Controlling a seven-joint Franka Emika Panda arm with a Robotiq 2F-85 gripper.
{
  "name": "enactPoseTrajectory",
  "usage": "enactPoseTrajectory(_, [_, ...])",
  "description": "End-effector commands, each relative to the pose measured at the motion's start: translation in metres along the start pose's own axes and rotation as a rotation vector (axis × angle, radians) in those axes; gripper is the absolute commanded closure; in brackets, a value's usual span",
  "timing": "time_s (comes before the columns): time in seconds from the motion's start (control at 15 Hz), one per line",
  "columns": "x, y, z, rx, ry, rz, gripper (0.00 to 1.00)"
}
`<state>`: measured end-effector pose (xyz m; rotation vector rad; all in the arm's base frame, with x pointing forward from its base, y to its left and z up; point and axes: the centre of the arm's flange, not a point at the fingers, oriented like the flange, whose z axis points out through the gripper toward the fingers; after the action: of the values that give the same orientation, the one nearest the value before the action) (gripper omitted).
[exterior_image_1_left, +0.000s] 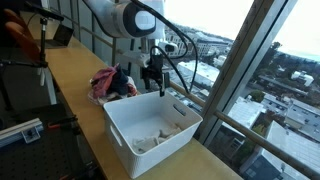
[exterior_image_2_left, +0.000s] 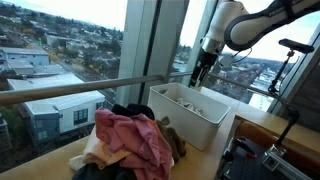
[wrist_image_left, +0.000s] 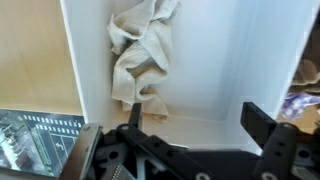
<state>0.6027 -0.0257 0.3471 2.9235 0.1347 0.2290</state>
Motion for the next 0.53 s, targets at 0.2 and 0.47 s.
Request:
enactPoseTrajectory(0.2, [0.02, 0.054, 0.11, -0.024, 0.022, -0.004, 0.0])
enactPoseTrajectory(0.47, [0.023, 0.049, 0.168, -0.012, -0.004, 0.01, 0.0])
